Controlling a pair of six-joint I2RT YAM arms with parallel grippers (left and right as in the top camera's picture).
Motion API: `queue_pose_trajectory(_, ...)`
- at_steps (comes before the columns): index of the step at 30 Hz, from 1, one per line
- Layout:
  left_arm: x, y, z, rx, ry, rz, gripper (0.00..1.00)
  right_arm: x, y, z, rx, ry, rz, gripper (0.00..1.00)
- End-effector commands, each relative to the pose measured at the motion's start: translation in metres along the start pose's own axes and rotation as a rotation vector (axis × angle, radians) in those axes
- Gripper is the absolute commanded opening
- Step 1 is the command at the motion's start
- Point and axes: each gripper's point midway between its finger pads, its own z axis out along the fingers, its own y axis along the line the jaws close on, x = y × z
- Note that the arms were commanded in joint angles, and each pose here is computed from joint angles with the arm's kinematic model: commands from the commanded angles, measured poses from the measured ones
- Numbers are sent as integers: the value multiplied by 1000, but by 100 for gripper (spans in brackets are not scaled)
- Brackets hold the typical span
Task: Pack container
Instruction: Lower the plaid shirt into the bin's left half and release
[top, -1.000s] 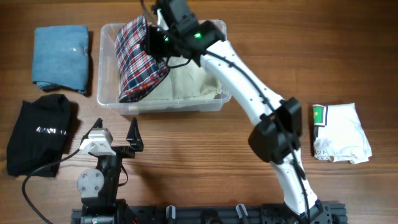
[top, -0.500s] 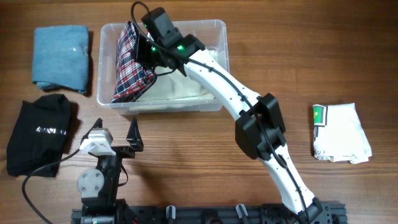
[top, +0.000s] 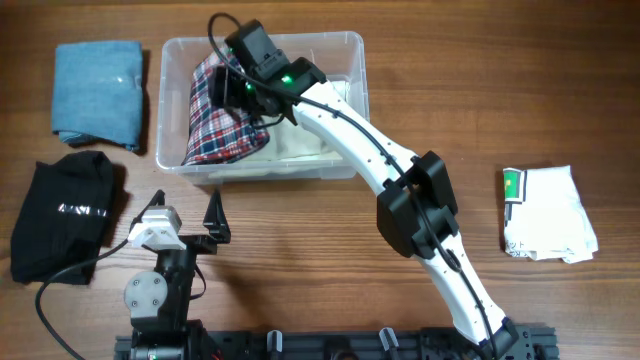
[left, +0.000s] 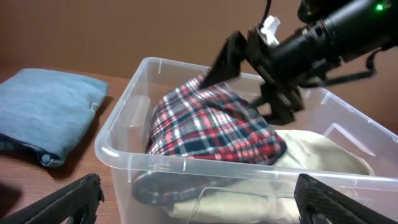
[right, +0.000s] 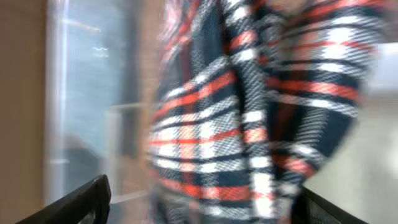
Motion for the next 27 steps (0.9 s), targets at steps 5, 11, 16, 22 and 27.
queue_pose_trajectory(5,1,3,0,-14,0,-6,100,-28,-30,-55,286,-129,-318,91)
queue_pose_trajectory(11,1,3,0,-14,0,-6,100,-13,-29,-51,300,-63,-484,56)
queue_pose_trajectory(16,1,3,0,-14,0,-6,100,18,-19,-23,260,10,-529,4)
queue_pose_trajectory(22,1,3,0,-14,0,-6,100,53,-41,25,244,135,-462,4)
queue_pose_trajectory(27,1,3,0,-14,0,-6,100,68,-45,35,223,189,-432,4)
